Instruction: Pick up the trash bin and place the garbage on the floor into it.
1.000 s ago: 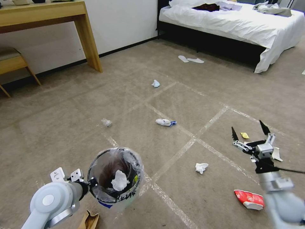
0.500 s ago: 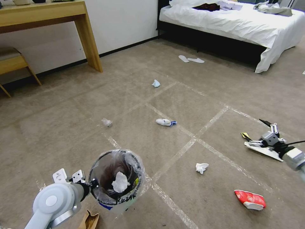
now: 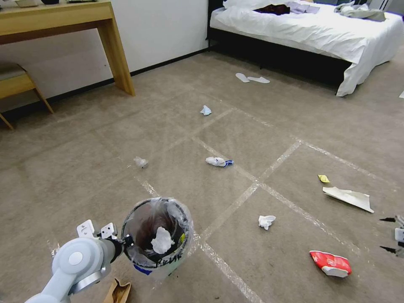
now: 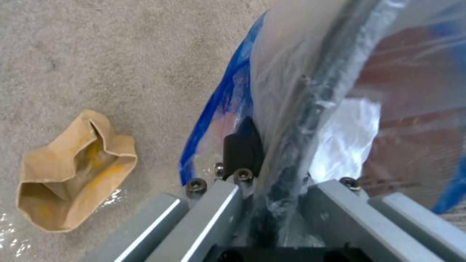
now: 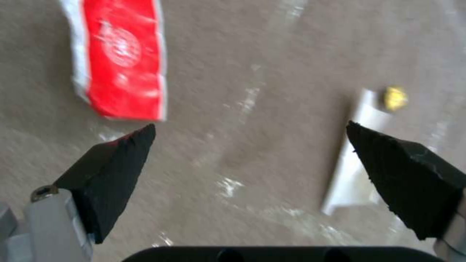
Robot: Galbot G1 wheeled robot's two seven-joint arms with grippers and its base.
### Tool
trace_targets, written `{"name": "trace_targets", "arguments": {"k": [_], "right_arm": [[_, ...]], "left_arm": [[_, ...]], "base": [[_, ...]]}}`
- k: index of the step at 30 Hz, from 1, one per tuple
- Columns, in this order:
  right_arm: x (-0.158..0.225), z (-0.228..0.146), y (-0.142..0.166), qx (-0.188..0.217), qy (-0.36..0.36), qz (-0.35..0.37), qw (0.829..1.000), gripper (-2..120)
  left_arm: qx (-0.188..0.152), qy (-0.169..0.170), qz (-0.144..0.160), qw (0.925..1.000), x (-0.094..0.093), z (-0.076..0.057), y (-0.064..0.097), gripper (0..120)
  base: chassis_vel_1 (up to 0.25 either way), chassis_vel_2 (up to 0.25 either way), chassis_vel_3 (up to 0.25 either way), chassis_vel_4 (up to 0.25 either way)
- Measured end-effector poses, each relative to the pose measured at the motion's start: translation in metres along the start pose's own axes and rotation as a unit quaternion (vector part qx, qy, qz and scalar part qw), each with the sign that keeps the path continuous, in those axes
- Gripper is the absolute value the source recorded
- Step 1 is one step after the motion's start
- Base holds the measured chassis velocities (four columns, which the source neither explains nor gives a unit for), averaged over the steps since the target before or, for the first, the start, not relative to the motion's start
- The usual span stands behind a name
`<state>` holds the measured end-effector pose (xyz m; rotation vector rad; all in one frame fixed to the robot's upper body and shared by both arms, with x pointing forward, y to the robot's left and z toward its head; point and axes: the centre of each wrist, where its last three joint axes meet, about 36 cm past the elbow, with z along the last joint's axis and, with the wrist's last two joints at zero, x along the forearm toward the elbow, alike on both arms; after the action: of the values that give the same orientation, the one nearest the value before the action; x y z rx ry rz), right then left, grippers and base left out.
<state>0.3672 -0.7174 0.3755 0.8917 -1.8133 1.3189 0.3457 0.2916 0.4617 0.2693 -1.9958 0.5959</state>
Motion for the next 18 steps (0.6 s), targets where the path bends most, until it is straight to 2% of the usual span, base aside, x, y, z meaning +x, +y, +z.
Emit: {"name": "trace_targets", "arguments": {"k": [4, 6, 10, 18], "right_arm": [[-0.043, -0.012, 0.026, -0.021, 0.000, -0.021, 1.000, 100], [-0.050, -0.013, 0.030, -0.024, -0.002, -0.025, 0.999, 100], [-0.094, -0.029, 0.045, -0.029, -0.016, -0.054, 0.998, 100], [-0.128, -0.048, 0.035, -0.042, -0.022, -0.059, 0.997, 100]], "left_arm": [[0.001, 0.000, -0.001, 1.0000, 0.001, 0.001, 0.001, 0], [0.002, 0.000, -0.002, 1.0000, 0.001, 0.001, 0.001, 0], [0.005, 0.002, -0.004, 1.0000, 0.000, 0.005, 0.001, 0], [0.009, 0.000, -0.008, 0.9999, 0.001, 0.006, 0.003, 0]], "base": [[0.000, 0.000, 0.000, 0.000], [0.000, 0.000, 0.000, 0.000], [0.000, 0.000, 0.000, 0.000], [0.000, 0.000, 0.000, 0.000]]}}
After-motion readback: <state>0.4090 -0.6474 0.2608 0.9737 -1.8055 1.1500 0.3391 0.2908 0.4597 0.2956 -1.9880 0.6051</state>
